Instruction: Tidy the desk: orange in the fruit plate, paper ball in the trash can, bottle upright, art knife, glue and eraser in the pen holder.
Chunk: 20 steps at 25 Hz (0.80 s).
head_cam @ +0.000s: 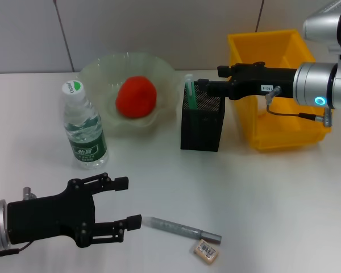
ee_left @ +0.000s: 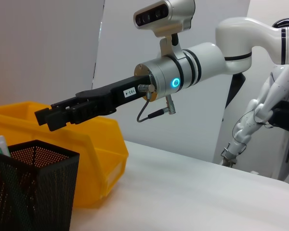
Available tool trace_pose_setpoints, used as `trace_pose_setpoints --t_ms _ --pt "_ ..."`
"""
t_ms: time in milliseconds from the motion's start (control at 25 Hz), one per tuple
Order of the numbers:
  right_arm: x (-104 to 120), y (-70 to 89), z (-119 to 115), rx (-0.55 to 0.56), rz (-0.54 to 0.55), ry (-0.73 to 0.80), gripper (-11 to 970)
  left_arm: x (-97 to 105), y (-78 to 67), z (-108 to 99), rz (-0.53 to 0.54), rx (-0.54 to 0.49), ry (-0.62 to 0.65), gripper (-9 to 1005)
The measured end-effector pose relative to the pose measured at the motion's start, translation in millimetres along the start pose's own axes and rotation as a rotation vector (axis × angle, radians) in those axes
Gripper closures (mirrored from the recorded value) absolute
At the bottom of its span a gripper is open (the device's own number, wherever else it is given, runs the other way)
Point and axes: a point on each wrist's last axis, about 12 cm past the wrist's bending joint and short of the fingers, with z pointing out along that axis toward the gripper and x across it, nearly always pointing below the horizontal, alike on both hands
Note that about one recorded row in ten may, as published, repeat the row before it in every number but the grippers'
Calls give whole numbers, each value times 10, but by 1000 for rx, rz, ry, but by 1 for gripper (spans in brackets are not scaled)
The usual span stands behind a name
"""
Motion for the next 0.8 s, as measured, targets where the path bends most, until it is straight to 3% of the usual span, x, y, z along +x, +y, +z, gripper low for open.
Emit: trace_pose_setpoints --t_ms 200,360,440,480,640,800 --pt "-51 -41 -36 17 36 -38 223 -1 0 -3 -2 -2 -2 160" --pt "-171 -82 -184 -24 133 -178 224 -3 -1 -5 -4 -2 -5 160" --pt "-232 -61 -339 -114 169 -266 224 -8 2 -2 -5 -1 -5 159" --pt "-232 -61 -339 -114 169 -266 225 -10 4 -1 -6 -1 -5 159" --pt "-280 38 -641 -319 141 -329 224 -14 8 -1 -6 -1 -6 159" --pt "-293 72 -771 -411 104 -298 223 -14 8 -5 -7 -1 -6 159"
